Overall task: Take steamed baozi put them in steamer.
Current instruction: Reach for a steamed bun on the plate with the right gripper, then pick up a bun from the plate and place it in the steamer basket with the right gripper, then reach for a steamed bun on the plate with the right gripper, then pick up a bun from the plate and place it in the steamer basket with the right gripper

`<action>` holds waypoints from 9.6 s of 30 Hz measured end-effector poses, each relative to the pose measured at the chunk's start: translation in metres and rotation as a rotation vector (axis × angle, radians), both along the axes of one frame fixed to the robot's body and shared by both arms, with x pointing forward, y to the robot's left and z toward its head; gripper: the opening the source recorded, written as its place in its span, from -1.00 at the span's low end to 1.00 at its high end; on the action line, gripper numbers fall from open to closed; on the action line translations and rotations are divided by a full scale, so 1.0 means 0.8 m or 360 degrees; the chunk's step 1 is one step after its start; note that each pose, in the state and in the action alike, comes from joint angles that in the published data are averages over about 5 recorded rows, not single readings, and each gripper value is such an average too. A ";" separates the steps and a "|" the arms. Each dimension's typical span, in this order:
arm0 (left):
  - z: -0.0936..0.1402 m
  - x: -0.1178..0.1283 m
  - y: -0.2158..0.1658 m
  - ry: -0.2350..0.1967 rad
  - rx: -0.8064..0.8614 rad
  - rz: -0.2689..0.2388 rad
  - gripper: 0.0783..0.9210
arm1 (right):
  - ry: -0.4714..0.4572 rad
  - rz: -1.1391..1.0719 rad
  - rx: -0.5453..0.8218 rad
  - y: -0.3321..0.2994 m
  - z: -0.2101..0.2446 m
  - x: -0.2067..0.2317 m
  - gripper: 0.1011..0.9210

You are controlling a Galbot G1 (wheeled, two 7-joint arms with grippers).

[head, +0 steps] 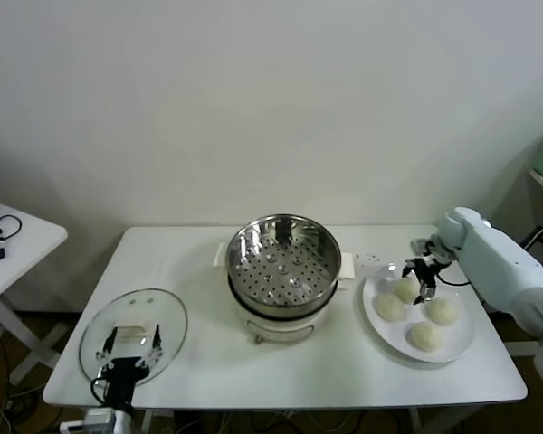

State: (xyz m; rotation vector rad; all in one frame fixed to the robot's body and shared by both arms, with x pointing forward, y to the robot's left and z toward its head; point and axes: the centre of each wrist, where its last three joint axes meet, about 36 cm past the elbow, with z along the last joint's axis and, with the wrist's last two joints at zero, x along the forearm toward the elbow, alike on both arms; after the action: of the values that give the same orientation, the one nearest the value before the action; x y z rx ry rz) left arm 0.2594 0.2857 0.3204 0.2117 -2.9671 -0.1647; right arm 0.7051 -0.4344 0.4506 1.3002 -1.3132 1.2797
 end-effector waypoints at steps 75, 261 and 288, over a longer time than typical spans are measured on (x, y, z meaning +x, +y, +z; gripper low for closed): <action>0.005 -0.023 -0.011 0.0071 0.0026 0.0004 0.77 | -0.0567 0.2267 -0.0554 0.483 0.177 -0.033 0.39; 0.023 -0.035 -0.033 0.0001 -0.0057 0.0016 0.77 | 0.0139 0.0307 0.0456 0.456 0.151 0.025 0.45; 0.024 -0.033 -0.029 -0.0001 -0.0063 0.0034 0.77 | 0.0075 0.0424 0.0407 0.423 0.210 0.023 0.76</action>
State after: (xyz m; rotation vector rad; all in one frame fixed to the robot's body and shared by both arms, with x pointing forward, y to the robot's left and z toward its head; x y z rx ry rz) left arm 0.2327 0.2625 0.3399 0.2384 -2.9648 -0.1028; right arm 0.7238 -0.0963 0.6183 1.7217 -1.3354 1.2789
